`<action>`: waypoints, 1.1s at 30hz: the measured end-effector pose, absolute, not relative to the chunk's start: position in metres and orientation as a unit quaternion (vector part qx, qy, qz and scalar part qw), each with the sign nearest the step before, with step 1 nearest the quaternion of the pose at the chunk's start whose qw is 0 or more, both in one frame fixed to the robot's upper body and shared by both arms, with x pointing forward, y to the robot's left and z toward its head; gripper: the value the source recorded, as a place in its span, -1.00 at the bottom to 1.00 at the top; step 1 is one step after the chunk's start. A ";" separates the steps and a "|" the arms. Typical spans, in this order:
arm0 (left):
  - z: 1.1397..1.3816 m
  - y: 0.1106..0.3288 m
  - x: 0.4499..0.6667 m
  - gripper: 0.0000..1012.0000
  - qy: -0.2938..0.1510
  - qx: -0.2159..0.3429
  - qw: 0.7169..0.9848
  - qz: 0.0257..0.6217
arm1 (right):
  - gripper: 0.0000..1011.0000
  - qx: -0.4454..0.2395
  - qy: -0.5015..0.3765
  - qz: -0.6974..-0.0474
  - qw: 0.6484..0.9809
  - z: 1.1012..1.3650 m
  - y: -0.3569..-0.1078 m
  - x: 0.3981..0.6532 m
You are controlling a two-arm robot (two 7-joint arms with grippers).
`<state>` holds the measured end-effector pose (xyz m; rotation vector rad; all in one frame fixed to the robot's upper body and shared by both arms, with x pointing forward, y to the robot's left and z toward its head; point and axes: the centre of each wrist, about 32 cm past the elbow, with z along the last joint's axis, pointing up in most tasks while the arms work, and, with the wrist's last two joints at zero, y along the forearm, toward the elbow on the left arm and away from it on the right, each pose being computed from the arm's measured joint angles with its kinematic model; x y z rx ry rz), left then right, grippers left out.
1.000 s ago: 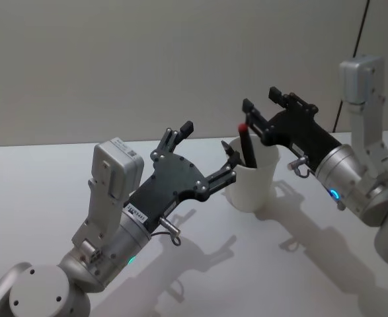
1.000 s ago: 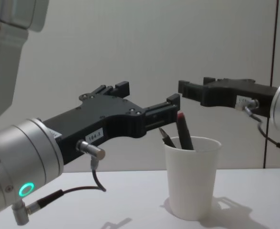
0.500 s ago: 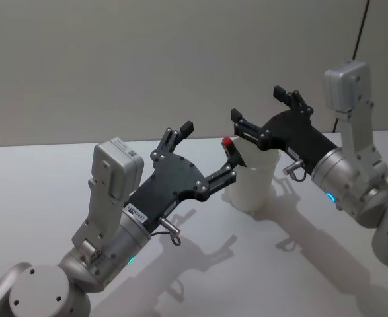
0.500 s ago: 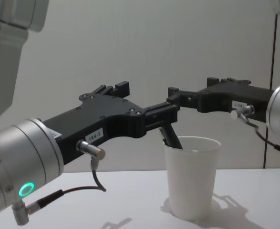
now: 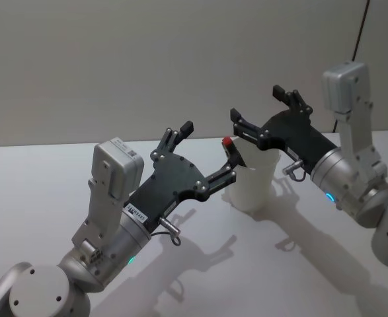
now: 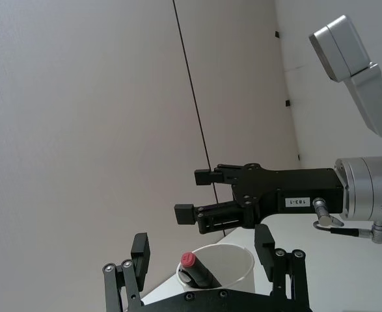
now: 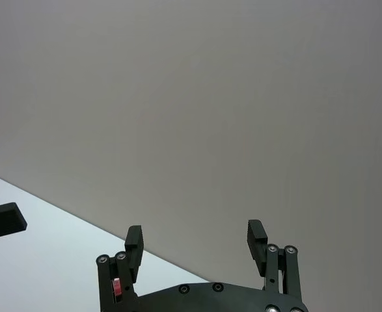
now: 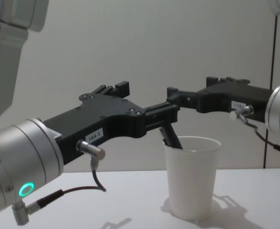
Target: Place the pen into the pen holder.
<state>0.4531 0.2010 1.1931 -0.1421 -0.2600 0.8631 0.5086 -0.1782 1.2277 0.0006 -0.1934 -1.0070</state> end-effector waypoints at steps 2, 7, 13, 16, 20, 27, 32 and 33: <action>1.193 0.201 0.453 0.98 -0.126 -0.069 0.898 0.417 | 0.98 0.005 -0.091 -0.484 0.870 1.228 -0.179 0.509; 1.193 0.201 0.453 0.98 -0.126 -0.069 0.898 0.417 | 0.98 0.017 -0.087 -0.491 0.867 1.231 -0.181 0.508; 1.193 0.201 0.453 0.98 -0.126 -0.069 0.898 0.417 | 0.98 0.030 -0.084 -0.501 0.861 1.234 -0.185 0.507; 1.193 0.201 0.453 0.98 -0.126 -0.069 0.898 0.417 | 0.98 0.036 -0.082 -0.510 0.856 1.237 -0.187 0.506; 1.193 0.201 0.453 0.98 -0.126 -0.069 0.898 0.417 | 0.98 0.045 -0.080 -0.524 0.846 1.240 -0.192 0.506; 1.194 0.201 0.455 0.98 -0.125 -0.065 0.896 0.422 | 0.98 0.047 -0.079 -0.530 0.843 1.240 -0.194 0.504; 1.195 0.200 0.460 0.98 -0.123 -0.053 0.890 0.436 | 0.98 0.044 -0.074 -0.535 0.840 1.234 -0.199 0.498; 1.195 0.200 0.462 0.98 -0.122 -0.047 0.887 0.443 | 0.98 0.043 -0.072 -0.538 0.839 1.231 -0.201 0.496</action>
